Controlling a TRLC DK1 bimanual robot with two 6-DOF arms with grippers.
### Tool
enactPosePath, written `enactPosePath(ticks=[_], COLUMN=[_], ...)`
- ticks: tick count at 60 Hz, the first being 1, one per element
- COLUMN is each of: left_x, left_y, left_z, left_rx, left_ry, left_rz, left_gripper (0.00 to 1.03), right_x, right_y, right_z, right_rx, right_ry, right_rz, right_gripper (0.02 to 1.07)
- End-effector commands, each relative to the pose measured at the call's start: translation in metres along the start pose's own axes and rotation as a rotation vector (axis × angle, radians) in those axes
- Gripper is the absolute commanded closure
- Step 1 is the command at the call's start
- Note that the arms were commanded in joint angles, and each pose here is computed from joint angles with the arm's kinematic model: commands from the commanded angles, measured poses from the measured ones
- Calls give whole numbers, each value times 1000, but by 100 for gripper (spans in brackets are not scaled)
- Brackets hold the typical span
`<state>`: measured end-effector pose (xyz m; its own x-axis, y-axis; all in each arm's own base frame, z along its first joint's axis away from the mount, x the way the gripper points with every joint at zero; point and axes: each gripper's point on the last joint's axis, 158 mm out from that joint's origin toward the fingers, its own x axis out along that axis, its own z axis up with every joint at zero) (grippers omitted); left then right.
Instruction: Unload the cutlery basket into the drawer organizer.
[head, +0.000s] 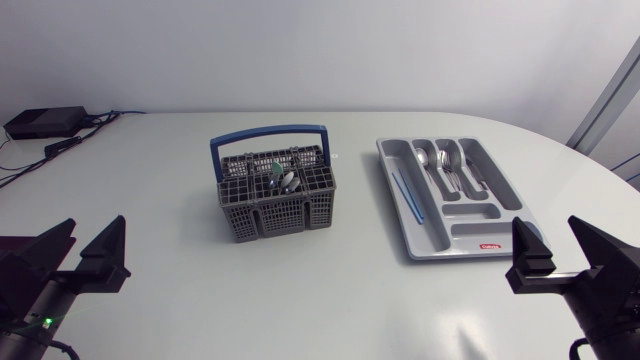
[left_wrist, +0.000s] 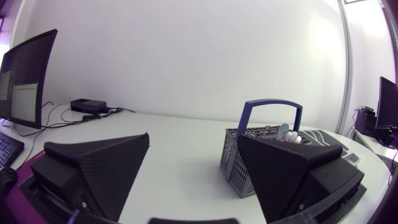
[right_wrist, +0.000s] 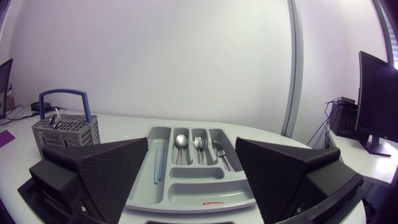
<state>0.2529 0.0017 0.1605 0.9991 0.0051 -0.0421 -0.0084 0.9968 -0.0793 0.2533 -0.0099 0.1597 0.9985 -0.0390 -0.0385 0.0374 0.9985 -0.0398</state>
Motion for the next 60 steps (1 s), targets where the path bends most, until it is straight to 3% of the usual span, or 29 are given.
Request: enactPosePath(ticks=[1,32,51,60], left_x=[1,1,-12,2], left_y=[3,3,-4,-8], left_z=[-8,-7,61,75], left_rx=[-22,-21,-17,-17], left_ry=[9,9,-84,-16], left_rz=[11,11,-3,-7], left_gripper=[4,5,5,5], right_x=[1,1,-3,13], right_y=[2,2,24,28], right_z=[-11,-9,37,46], right_rx=[27,24,23,18], right_ry=[21,12,-58,-16], right_rz=[7,8,87,90], right_gripper=[6,6,6,6])
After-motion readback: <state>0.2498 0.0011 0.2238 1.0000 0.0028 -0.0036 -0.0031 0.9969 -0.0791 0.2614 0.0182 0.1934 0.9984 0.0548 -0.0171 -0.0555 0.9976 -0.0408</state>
